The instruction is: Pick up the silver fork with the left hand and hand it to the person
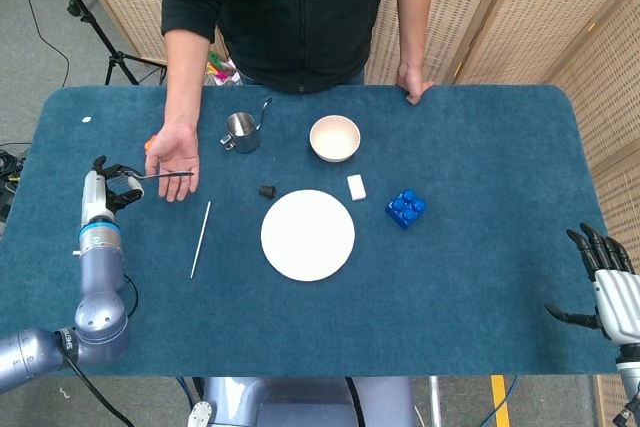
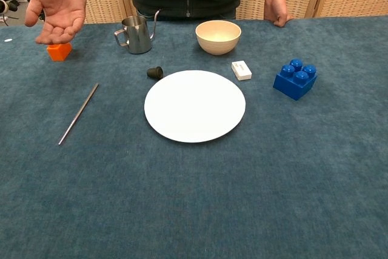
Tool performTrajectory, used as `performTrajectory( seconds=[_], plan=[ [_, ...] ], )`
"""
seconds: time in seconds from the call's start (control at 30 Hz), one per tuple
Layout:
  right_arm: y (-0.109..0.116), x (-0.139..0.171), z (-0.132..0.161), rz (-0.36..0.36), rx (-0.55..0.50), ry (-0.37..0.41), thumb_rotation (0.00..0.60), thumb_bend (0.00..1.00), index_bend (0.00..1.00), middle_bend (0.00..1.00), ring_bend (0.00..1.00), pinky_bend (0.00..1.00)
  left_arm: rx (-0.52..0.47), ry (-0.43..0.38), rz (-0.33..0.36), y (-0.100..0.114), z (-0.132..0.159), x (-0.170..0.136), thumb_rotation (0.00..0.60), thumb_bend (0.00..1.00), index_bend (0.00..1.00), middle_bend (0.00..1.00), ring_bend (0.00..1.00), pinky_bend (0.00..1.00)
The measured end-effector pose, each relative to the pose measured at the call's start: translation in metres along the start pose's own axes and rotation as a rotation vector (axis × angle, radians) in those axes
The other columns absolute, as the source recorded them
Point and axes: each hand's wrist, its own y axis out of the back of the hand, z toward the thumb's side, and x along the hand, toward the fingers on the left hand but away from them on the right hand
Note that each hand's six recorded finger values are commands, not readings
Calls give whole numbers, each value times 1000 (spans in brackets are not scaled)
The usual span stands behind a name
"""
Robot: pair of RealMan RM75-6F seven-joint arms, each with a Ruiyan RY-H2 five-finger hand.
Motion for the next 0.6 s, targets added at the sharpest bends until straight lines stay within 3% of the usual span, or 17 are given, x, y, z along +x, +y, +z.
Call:
performTrajectory(
  seconds=[0.17,0.27,0.43,0.53,0.6],
  plan=[
    [0,0,0,1,-1,0,600,0,18,0,0,0,-12,9,9,0,-2,4,600,635,756,0,0,0],
    [0,0,0,3,0,0,600,0,18,0,0,0,-18,16,5,-2,-3,5,600,556,708,0,0,0],
    [0,0,0,0,-1,-2,600,0,18,0,0,0,-30,7,-31,-6,-3,4,600,358,243,0,0,0],
    [0,0,0,1,-1,-1,600,0,18,0,0,0,-44,-1,-30,-3,-3,4,600,327,95,0,0,0],
    [0,0,0,1,-2,-1,600,0,18,0,0,0,-51,-2,-28,-2,-4,4,600,321,56,0,0,0]
  ],
)
